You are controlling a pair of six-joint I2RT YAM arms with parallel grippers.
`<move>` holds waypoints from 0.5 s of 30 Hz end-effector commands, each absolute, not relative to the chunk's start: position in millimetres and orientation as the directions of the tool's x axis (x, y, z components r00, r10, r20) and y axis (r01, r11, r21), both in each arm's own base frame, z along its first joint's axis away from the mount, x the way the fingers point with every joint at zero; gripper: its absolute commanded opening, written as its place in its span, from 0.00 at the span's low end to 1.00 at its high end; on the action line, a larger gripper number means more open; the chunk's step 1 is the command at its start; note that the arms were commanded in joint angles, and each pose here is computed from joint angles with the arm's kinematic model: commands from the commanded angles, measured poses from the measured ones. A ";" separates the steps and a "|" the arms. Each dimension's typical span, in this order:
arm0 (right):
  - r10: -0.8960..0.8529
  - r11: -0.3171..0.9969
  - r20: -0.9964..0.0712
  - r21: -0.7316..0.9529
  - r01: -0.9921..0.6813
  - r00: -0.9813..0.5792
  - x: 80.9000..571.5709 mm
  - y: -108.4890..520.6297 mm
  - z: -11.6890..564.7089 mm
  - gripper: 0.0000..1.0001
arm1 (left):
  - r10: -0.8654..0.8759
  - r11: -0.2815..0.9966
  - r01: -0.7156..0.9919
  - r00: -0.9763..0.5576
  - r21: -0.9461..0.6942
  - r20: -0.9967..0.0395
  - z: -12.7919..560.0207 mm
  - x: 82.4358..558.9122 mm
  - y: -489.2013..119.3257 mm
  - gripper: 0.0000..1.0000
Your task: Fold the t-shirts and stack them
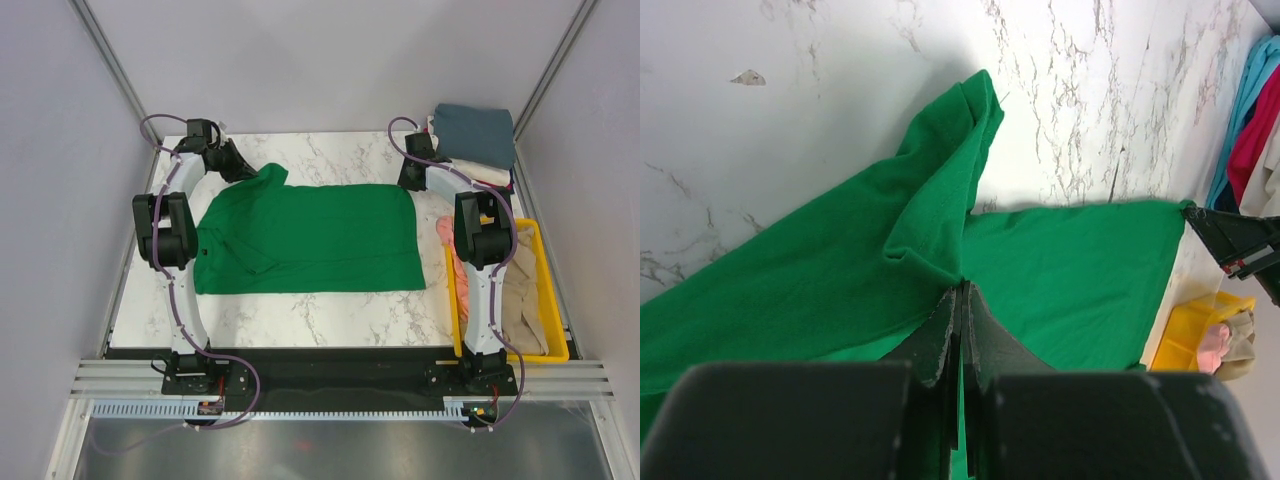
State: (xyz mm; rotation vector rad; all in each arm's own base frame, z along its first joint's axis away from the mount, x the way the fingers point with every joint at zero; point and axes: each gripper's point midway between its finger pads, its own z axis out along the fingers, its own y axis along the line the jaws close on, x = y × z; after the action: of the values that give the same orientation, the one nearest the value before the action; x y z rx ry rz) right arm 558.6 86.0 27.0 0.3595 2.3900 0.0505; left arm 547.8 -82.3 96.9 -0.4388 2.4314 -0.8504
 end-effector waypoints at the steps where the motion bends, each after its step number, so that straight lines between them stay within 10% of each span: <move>1: 0.248 0.968 -0.689 0.153 0.199 -0.681 566.0 91.4 61.9 0.00 | -0.447 0.750 -0.035 -0.762 -0.660 -0.468 154.9 548.4 -71.1 0.02; 15: 0.252 0.965 -0.681 0.228 0.129 -0.687 526.0 101.1 95.5 0.00 | -0.420 0.795 -0.016 -0.736 -0.607 -0.531 182.1 506.4 -52.6 0.02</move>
State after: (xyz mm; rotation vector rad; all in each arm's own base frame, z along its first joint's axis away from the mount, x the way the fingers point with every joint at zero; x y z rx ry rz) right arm 528.7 97.4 65.6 0.2886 2.3970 0.1644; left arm 520.7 -49.4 162.0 -0.4231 2.3266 -0.8026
